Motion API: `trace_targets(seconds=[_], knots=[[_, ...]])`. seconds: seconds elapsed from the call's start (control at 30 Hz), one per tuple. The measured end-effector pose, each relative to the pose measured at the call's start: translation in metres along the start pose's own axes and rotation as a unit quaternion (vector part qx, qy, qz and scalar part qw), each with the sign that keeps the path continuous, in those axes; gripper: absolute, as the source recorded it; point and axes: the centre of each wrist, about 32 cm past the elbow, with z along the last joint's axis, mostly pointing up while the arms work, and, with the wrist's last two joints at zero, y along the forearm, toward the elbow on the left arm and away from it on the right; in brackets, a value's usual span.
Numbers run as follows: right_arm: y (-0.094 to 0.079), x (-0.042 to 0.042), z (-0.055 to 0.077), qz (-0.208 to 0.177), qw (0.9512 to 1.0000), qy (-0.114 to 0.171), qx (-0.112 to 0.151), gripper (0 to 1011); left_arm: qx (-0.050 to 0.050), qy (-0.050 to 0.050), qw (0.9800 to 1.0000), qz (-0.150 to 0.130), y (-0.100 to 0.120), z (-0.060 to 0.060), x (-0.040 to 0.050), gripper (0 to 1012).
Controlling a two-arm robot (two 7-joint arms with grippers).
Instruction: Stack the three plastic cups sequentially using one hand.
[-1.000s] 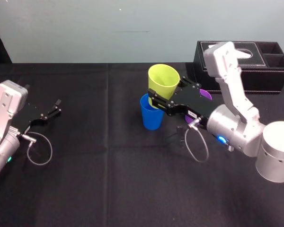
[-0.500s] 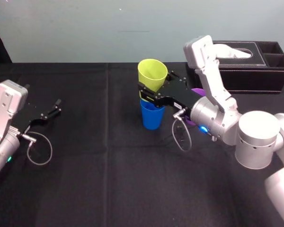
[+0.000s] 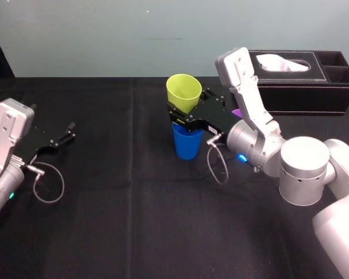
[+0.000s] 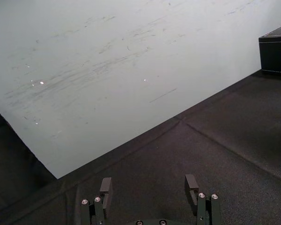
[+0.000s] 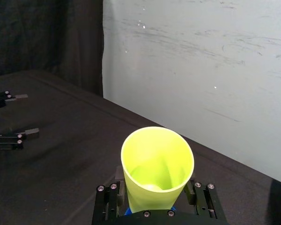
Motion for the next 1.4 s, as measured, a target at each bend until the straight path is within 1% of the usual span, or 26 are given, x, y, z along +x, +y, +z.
trace_targets(seconds=[0.33, 0.7, 0.97, 1.1, 1.4], knots=[[0.003, 0.0025, -0.003, -0.008, 1.0000, -0.001, -0.003, 730, 0.000, 0.000, 1.0000, 0.000, 0.000, 0.000, 0.0000, 1011], [0.000, 0.0031, -0.010, -0.009, 0.9999, 0.002, -0.008, 730, 0.000, 0.000, 1.0000, 0.000, 0.000, 0.000, 0.0000, 1011], [0.001, 0.0026, -0.016, -0.009, 0.9998, 0.001, -0.017, 729, 0.000, 0.000, 1.0000, 0.000, 0.000, 0.000, 0.0000, 1012], [0.000, 0.0020, -0.016, -0.008, 0.9998, 0.002, -0.017, 730, 0.000, 0.000, 1.0000, 0.000, 0.000, 0.000, 0.0000, 1011], [-0.007, 0.0006, -0.011, -0.004, 1.0000, 0.005, -0.006, 730, 0.000, 0.000, 1.0000, 0.000, 0.000, 0.000, 0.0000, 1011]])
